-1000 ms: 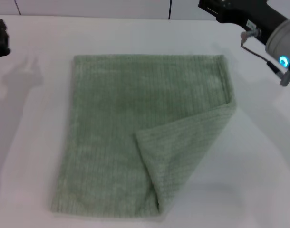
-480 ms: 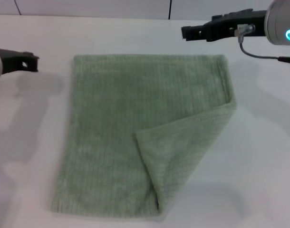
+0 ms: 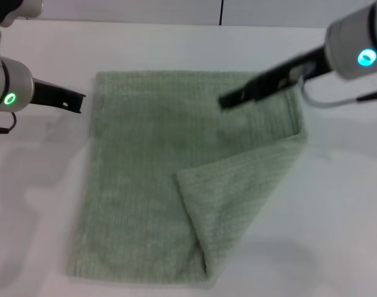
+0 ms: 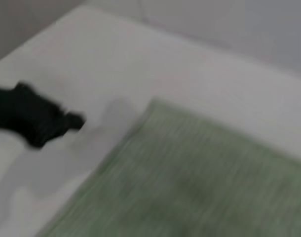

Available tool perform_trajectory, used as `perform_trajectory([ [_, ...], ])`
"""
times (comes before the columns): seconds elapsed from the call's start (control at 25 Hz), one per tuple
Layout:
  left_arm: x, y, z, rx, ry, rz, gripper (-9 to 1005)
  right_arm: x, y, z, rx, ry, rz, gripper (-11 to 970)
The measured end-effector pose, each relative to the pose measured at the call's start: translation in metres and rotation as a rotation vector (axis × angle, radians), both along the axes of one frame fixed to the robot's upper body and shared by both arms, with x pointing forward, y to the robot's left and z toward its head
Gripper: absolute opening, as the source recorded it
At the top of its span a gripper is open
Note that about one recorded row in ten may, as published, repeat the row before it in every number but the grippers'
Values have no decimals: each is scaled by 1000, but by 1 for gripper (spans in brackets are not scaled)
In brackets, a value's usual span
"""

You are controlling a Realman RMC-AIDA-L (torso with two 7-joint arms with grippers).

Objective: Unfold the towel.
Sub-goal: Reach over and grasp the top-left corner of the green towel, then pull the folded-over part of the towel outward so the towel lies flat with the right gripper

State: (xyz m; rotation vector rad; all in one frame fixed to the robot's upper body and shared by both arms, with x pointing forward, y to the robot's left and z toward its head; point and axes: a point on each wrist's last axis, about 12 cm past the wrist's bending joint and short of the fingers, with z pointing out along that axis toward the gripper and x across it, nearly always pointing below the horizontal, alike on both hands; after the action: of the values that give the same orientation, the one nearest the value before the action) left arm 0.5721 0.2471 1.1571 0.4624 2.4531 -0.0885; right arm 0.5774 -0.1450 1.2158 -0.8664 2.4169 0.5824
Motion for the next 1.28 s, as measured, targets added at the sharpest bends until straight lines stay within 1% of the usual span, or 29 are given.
perform_trajectory([
  [0.04,0,0,0,0,0,0,-2,0,0,0,0,0,0,837],
  [0.08,1,-1,-1,-5,13,-4,-2,-2,8,-8,1,65,38,837],
  [0.12,1,-1,-1,-5,13,-4,-2,-2,8,-8,1,65,38,837],
  [0.16,1,-3,-2,-6,26,-12,-2,-5,12,-15,-14,103,64,837],
  [0.32,1,-7,-2,-11,41,-25,-2,-8,20,-21,-41,113,96,836],
  [0.44,1,-11,-6,-12,67,-31,-2,-11,30,-28,-57,92,121,835],
  [0.48,0,-14,-9,-12,84,-37,-2,-13,35,-36,-69,79,130,834],
  [0.52,0,-14,-9,-12,84,-37,-2,-13,35,-36,-69,79,130,834],
  [0.6,-1,-16,-10,-14,98,-47,-2,-14,40,-44,-88,70,138,833],
  [0.68,-1,-19,-12,-28,110,-54,-2,-14,45,-55,-144,35,153,832],
  [0.72,-1,-19,-12,-28,110,-54,-2,-14,45,-55,-144,35,153,832],
  [0.88,1,-20,-20,-30,143,-49,-2,-15,53,-66,-177,-6,168,831],
  [1.12,2,-22,-20,-30,147,-55,-2,-15,60,-72,-179,-37,185,831],
  [1.28,3,-23,-26,-28,167,-56,-2,-22,70,-77,-210,-37,242,825],
])
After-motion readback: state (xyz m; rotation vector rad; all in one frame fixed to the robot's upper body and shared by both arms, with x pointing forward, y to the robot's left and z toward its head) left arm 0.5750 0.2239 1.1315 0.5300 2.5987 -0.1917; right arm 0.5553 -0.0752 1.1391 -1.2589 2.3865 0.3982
